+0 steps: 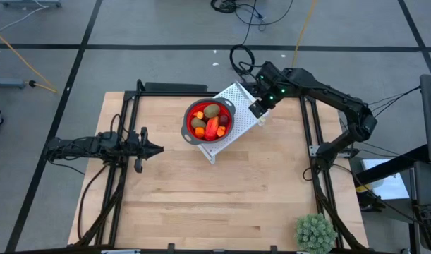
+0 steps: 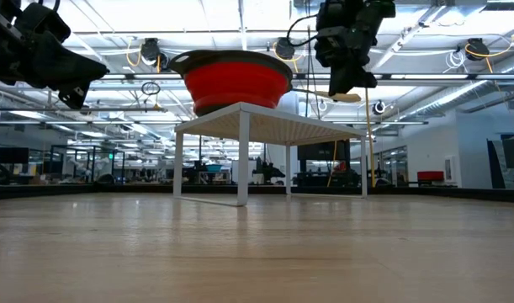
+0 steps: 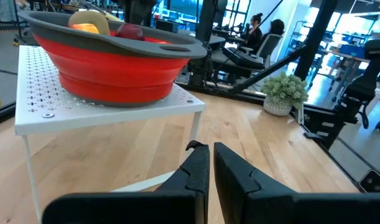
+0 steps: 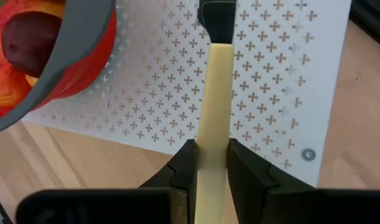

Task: Pick & Place Fruit
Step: Put the yellow knife on the shelf, then return to Home Position

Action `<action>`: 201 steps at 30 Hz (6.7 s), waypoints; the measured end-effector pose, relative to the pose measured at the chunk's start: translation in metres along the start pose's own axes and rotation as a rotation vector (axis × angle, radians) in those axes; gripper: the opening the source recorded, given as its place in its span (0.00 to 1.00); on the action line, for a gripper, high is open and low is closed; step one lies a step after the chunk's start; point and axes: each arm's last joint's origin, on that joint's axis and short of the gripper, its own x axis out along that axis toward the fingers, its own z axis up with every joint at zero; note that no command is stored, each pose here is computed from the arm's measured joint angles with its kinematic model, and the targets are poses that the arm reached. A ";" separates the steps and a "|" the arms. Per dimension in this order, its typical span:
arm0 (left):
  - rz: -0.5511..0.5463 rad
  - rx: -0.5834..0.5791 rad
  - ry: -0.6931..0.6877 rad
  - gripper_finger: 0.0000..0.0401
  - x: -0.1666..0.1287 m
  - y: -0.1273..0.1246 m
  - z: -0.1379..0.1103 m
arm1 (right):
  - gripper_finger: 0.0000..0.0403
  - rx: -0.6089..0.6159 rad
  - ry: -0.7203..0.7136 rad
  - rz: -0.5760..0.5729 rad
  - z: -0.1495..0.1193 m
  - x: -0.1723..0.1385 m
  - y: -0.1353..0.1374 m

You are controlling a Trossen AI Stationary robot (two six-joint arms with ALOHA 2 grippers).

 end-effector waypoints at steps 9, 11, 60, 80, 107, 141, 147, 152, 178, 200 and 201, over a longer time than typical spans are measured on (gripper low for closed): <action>0.000 -0.002 0.000 0.05 0.000 0.000 0.000 | 0.14 -0.023 0.051 -0.008 0.009 0.022 -0.004; 0.000 -0.013 0.000 0.05 0.000 0.000 0.000 | 0.14 -0.023 0.073 -0.014 0.012 0.028 -0.004; 0.000 -0.012 0.000 0.05 0.000 0.000 0.000 | 0.17 -0.007 0.206 -0.120 0.038 0.049 -0.001; 0.000 -0.013 0.000 0.05 0.000 0.000 0.000 | 0.17 0.033 0.236 -0.132 0.031 0.062 -0.007; 0.000 -0.013 0.002 0.05 0.000 0.000 0.000 | 0.33 0.052 0.166 -0.118 0.038 0.063 -0.010; 0.002 0.024 0.010 0.05 0.000 0.000 -0.001 | 0.07 -0.275 -0.293 -0.042 -0.006 -0.064 0.012; 0.002 0.061 0.010 0.05 0.000 0.000 -0.001 | 0.03 -0.361 -0.435 -0.014 -0.044 -0.066 0.009; 0.005 0.062 0.028 0.05 0.000 0.001 -0.003 | 0.00 -0.407 -0.523 0.017 -0.081 -0.062 0.005; 0.060 0.086 0.022 0.05 0.000 0.002 -0.003 | 0.01 -0.621 -0.747 0.084 -0.198 -0.040 -0.031; 0.063 0.033 0.020 0.05 0.000 0.002 -0.003 | 0.00 -0.640 -0.842 0.575 -0.226 0.003 -0.021; 0.063 0.033 0.020 0.05 0.000 0.002 -0.003 | 0.00 -0.634 -0.834 0.565 -0.229 0.003 -0.022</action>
